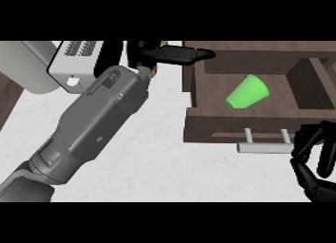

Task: Pick up the cup, place it into the drawer and close the drawer

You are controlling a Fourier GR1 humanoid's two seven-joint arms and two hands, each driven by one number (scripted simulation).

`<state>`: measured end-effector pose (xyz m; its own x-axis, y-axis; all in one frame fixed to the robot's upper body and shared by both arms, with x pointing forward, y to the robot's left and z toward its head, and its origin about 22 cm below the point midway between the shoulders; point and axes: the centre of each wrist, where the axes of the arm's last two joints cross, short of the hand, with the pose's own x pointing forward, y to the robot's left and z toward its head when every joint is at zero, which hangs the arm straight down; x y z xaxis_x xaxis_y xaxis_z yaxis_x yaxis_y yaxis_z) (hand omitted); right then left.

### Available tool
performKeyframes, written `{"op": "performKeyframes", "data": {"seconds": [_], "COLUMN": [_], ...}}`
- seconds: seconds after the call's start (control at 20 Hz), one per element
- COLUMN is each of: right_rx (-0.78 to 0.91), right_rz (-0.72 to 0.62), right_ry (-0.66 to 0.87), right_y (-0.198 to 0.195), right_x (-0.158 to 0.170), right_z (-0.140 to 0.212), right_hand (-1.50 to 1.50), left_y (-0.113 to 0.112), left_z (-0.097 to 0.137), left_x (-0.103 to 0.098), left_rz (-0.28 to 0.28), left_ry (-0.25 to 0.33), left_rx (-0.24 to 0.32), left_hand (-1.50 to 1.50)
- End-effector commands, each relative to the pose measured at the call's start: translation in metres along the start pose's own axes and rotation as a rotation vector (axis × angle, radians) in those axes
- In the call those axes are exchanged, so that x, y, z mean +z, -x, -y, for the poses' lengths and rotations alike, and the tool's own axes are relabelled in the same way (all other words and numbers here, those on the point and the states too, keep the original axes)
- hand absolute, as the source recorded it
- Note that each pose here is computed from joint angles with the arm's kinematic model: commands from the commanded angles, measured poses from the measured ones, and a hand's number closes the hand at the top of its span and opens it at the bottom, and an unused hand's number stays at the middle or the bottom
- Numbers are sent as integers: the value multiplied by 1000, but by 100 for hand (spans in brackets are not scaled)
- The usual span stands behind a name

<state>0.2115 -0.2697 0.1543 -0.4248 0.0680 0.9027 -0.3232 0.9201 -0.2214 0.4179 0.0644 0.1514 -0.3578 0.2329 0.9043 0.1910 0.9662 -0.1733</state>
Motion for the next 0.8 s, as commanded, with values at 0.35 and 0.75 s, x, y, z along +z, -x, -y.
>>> {"op": "performKeyframes", "data": {"seconds": [0.35, 0.75], "right_rx": [191, 444], "right_rz": [-139, -159], "right_ry": [-61, -207], "right_y": [16, 45], "right_x": [5, -8], "right_z": [-5, -18], "right_hand": [150, 150], "left_y": [-11, -17], "left_z": [-108, -160], "left_x": [77, 131], "left_rz": [-18, -53], "left_ry": [-99, -111], "left_rx": [8, 45], "left_hand": [-150, -150]}}
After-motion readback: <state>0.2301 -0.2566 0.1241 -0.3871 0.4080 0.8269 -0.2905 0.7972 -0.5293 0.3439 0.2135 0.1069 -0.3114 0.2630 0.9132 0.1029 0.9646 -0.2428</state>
